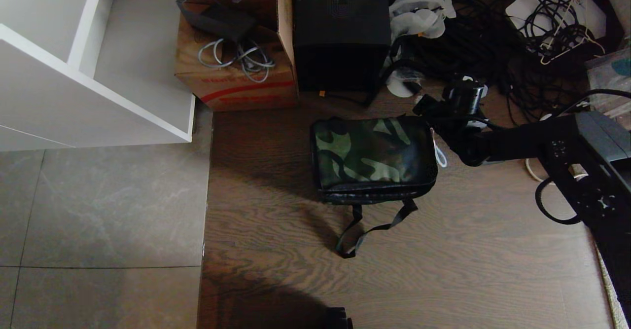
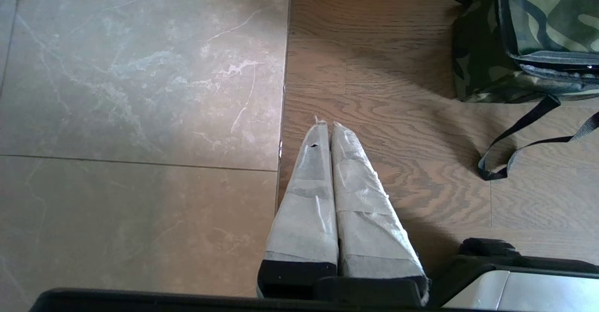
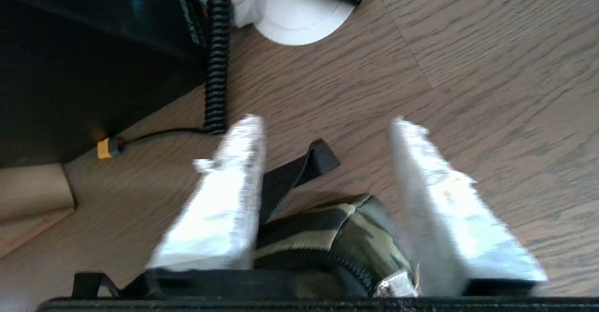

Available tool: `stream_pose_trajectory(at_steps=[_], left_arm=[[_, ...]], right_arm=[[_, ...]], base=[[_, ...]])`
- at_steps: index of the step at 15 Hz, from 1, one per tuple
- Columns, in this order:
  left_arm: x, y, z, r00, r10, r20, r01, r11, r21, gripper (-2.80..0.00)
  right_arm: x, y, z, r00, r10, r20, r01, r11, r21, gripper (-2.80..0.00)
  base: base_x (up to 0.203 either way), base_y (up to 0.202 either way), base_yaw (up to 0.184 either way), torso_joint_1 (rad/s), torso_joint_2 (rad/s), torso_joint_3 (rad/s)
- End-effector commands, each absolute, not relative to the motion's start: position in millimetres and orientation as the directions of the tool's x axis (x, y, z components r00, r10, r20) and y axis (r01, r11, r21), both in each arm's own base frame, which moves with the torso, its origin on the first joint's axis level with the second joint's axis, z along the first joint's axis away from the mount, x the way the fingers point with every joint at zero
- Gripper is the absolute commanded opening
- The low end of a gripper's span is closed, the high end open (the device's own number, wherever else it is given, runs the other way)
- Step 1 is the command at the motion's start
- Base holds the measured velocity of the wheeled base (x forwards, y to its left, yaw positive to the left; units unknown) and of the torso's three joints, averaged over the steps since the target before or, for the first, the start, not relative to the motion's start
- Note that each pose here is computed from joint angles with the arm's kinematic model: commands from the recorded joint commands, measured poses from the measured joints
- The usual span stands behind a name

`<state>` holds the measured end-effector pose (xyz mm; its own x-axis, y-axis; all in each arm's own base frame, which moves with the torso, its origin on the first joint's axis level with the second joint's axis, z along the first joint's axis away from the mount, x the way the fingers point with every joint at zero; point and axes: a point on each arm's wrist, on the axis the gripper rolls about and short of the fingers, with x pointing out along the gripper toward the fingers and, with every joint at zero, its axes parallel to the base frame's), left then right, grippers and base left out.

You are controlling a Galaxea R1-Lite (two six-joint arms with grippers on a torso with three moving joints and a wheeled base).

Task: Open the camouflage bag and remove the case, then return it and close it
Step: Open the top of the storage box

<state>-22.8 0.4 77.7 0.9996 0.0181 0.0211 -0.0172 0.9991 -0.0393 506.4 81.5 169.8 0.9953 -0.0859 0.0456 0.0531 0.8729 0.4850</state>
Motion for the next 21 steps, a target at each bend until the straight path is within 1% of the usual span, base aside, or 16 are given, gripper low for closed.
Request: stream_pose_trajectory(at_steps=[1, 2, 4, 6, 8, 10, 12, 13, 17, 21], left_arm=[[-22, 0, 75, 1.000, 0.018, 0.012, -0.018, 0.999, -0.040, -2.80], [-22, 0, 75, 1.000, 0.018, 0.014, -0.018, 0.999, -0.040, -2.80], [-22, 0, 75, 1.000, 0.018, 0.014, -0.018, 0.999, -0.040, -2.80], [-22, 0, 75, 1.000, 0.018, 0.012, -0.018, 0.999, -0.040, -2.80], [-22, 0, 75, 1.000, 0.018, 0.015, -0.018, 0.999, -0.040, -2.80], [-22, 0, 75, 1.000, 0.018, 0.012, -0.018, 0.999, -0.040, -2.80], [-22, 0, 75, 1.000, 0.018, 0.014, -0.018, 0.999, -0.040, -2.80], [-22, 0, 75, 1.000, 0.018, 0.012, -0.018, 0.999, -0.040, -2.80], [-22, 0, 75, 1.000, 0.018, 0.014, -0.018, 0.999, -0.040, -2.80], [-22, 0, 75, 1.000, 0.018, 0.013, -0.018, 0.999, -0.040, -2.80]], right_arm=[[500, 72, 179, 0.993, -0.099, 0.065, 0.057, 0.877, 0.477, 0.00], [498, 64, 183, 0.991, -0.112, 0.071, 0.067, 0.886, 0.459, 0.00], [489, 52, 180, 0.992, -0.120, 0.028, 0.094, 0.889, 0.449, 0.00], [470, 48, 165, 0.994, -0.083, -0.067, 0.105, 0.890, 0.444, 0.00], [444, 46, 154, 0.986, 0.004, -0.165, 0.074, 0.883, 0.463, 0.00], [422, 48, 148, 0.964, 0.099, -0.246, 0.055, 0.833, 0.551, 0.00], [412, 53, 147, 0.926, 0.164, -0.341, 0.096, 0.770, 0.631, 0.00], [409, 54, 147, 0.911, 0.189, -0.365, 0.104, 0.753, 0.650, 0.00], [402, 53, 160, 0.914, 0.218, -0.342, 0.070, 0.745, 0.663, 0.00], [392, 71, 137, 0.843, 0.251, -0.476, 0.181, 0.701, 0.690, 0.00]], base=[[0.000, 0.000, 0.000, 0.000, 0.00, 0.000], [0.000, 0.000, 0.000, 0.000, 0.00, 0.000], [0.000, 0.000, 0.000, 0.000, 0.00, 0.000], [0.000, 0.000, 0.000, 0.000, 0.00, 0.000], [0.000, 0.000, 0.000, 0.000, 0.00, 0.000], [0.000, 0.000, 0.000, 0.000, 0.00, 0.000], [0.000, 0.000, 0.000, 0.000, 0.00, 0.000], [0.000, 0.000, 0.000, 0.000, 0.00, 0.000], [0.000, 0.000, 0.000, 0.000, 0.00, 0.000], [0.000, 0.000, 0.000, 0.000, 0.00, 0.000]])
